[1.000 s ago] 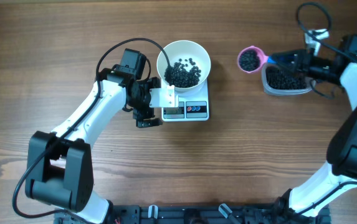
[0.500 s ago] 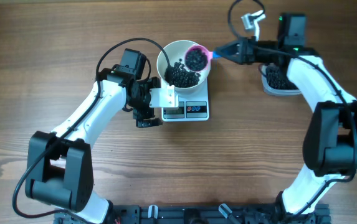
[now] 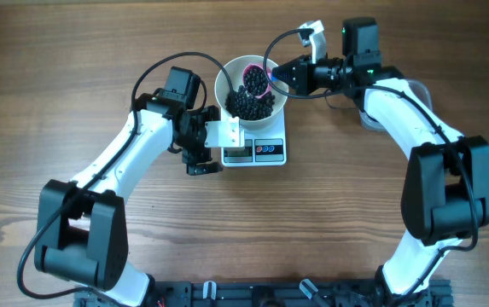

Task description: Scoop item into bowl and weigh 150g on scale

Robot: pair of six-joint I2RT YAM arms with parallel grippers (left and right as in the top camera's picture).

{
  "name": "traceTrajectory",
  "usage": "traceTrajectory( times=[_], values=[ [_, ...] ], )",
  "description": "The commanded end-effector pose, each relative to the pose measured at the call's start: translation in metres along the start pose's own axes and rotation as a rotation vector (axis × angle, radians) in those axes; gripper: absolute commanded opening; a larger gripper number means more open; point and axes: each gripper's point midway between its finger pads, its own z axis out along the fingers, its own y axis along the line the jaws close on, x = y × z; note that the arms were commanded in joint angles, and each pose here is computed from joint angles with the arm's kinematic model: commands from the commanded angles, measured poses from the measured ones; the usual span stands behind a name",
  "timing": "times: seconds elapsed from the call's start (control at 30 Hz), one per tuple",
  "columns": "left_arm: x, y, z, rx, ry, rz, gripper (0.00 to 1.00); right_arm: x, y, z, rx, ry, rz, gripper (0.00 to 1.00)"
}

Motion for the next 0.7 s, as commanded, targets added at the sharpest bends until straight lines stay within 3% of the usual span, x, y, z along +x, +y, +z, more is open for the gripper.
traceTrajectory(
  times=[0.0, 0.27, 0.5, 0.67],
  values=[
    [0.001, -0.004, 0.004, 0.022, -0.013, 0.008, 1.00, -0.022, 0.017, -0.012, 0.008, -0.045, -0.113, 0.04],
    [0.001, -0.004, 0.004, 0.022, -0.013, 0.008, 1.00, -0.035, 0.040, -0.024, 0.026, -0.069, -0.271, 0.04],
    [0.001, -0.004, 0.004, 0.022, -0.013, 0.008, 1.00, -0.026, 0.043, 0.002, 0.285, 0.039, -0.608, 0.04],
    [0.001, -0.004, 0.004, 0.022, -0.013, 0.008, 1.00, -0.037, 0.053, -0.007, 0.336, 0.035, -0.736, 0.04]
  ],
)
